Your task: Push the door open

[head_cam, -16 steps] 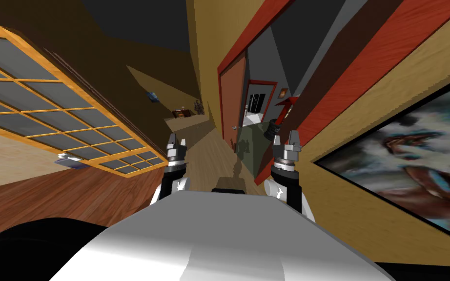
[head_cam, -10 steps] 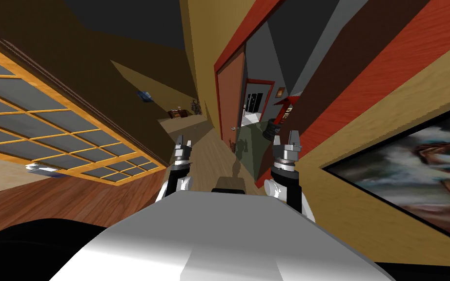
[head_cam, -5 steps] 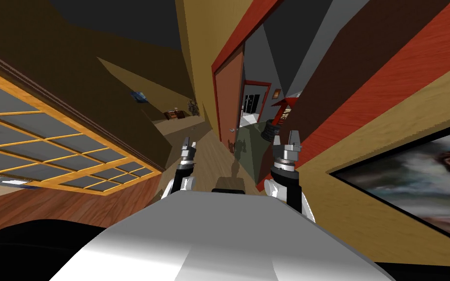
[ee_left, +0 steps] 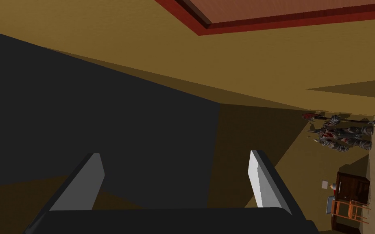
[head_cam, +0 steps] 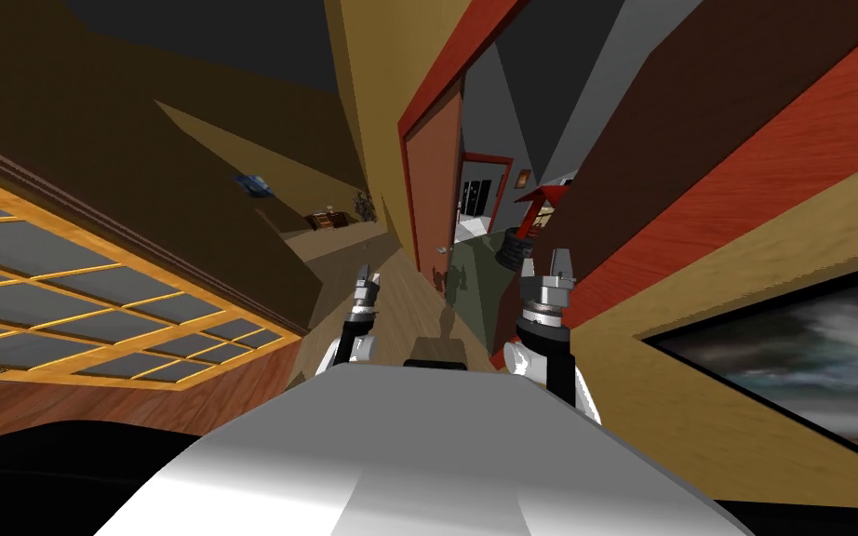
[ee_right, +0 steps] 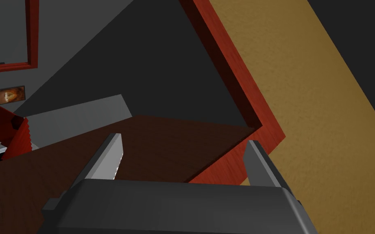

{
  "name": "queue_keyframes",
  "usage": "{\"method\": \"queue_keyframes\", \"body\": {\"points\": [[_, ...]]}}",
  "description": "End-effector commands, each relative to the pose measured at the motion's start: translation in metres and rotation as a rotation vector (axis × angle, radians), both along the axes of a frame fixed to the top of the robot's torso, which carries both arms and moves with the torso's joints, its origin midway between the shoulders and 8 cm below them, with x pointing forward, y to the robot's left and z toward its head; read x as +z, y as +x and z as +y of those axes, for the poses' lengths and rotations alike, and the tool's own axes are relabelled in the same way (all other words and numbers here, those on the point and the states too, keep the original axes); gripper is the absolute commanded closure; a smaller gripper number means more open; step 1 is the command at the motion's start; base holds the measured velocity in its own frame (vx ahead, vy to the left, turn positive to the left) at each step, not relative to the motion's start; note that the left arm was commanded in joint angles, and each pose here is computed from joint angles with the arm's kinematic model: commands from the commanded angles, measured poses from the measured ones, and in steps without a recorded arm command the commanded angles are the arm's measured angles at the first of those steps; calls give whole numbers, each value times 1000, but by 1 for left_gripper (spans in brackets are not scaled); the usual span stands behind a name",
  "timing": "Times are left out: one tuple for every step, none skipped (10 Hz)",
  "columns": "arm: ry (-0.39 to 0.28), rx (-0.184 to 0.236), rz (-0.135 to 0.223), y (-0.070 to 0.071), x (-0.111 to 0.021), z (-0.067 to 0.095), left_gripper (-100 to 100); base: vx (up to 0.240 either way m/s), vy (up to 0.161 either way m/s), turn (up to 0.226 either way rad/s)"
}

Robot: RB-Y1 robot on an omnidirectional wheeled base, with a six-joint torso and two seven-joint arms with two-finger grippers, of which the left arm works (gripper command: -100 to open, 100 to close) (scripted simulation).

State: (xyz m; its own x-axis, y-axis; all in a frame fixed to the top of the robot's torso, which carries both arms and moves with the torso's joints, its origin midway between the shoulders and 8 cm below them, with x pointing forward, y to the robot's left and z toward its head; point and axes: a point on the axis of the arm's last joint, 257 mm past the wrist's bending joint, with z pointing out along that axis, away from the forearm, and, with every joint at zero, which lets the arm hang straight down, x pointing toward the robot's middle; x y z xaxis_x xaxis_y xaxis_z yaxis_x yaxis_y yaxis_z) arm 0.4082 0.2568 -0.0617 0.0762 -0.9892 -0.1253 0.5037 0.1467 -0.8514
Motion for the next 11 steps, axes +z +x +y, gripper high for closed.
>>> {"method": "queue_keyframes", "body": {"points": [[-1, -21, 18, 5, -13, -6, -100, 136, 45, -84], [-2, -28, 25, 7, -18, -9, -100, 137, 53, -75], [-2, -36, 32, 9, -22, -11, -100, 123, 43, -50], [-2, -43, 39, 12, -27, -14, -100, 105, 33, -48], [-2, -50, 45, 14, -31, -16, -100, 91, 24, -46], [-3, -66, 60, 18, -41, -22, -100, 133, 55, -109], [-4, -74, 67, 20, -46, -25, -100, 132, 60, -84], [-4, -81, 75, 23, -51, -27, -100, 102, 42, -51], [-5, -89, 82, 25, -56, -30, -100, 93, 34, -48], [-5, -97, 90, 27, -61, -33, -100, 96, 31, -52], [-5, -105, 97, 29, -66, -36, -100, 79, 46, -68]]}}
